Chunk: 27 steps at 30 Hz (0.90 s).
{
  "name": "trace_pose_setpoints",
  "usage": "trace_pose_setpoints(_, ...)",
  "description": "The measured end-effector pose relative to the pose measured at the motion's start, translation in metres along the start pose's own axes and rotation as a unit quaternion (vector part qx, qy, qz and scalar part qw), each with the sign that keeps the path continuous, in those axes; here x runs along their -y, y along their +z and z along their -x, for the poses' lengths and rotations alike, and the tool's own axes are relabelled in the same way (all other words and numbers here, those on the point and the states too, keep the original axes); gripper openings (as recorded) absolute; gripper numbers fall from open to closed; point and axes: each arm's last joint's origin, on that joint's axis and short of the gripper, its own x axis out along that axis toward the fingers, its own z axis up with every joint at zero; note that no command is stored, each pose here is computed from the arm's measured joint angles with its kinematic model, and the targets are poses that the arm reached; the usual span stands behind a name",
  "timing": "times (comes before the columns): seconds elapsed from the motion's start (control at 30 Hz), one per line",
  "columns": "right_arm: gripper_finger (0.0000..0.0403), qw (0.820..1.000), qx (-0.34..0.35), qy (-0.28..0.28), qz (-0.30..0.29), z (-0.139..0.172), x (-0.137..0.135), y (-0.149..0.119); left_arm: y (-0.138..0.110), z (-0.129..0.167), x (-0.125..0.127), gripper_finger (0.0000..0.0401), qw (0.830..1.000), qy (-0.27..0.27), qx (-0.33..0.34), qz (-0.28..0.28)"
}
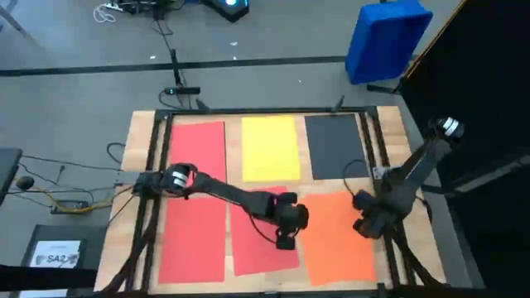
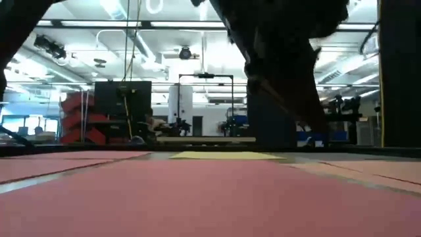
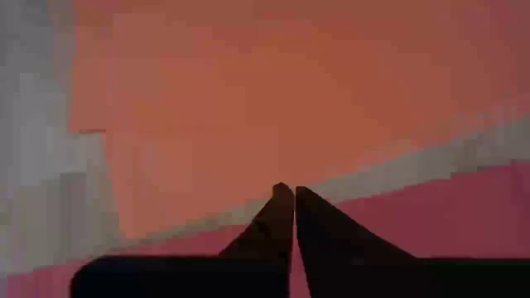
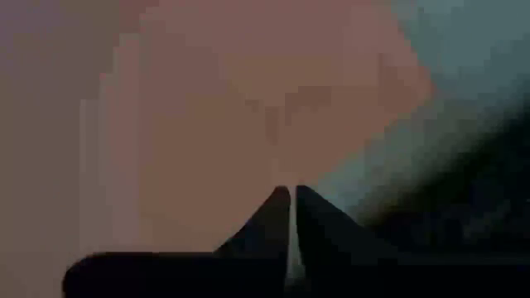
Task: Organize paper
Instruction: Stack the orange paper on top of the orange paper
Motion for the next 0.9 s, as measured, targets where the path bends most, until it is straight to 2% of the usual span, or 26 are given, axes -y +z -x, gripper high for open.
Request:
trace_pose_setpoints(0.1,0.0,1.0,-0.006,0.005,-0.013,-0.001,0.001,0.003,-0.003,-0.009,-0.003,0.0,1.0,-0.008,-0.009,0.003)
trace_pose_setpoints(0.27,0.0,0.999,-0.028,-0.018,-0.028,-0.006,-0.003,0.008,-0.006,-0.019,-0.004,0.0,1.0,-0.009,-0.014,0.004)
trace_pose_setpoints(0.6,0.0,0.993,-0.081,-0.071,-0.043,-0.021,-0.01,0.018,-0.006,-0.019,-0.01,0.0,1.0,-0.008,-0.018,0.007)
trace_pose_setpoints(0.9,0.0,0.995,-0.073,-0.051,-0.033,-0.029,-0.018,0.033,-0.009,-0.026,-0.016,0.0,0.999,-0.014,-0.03,0.011)
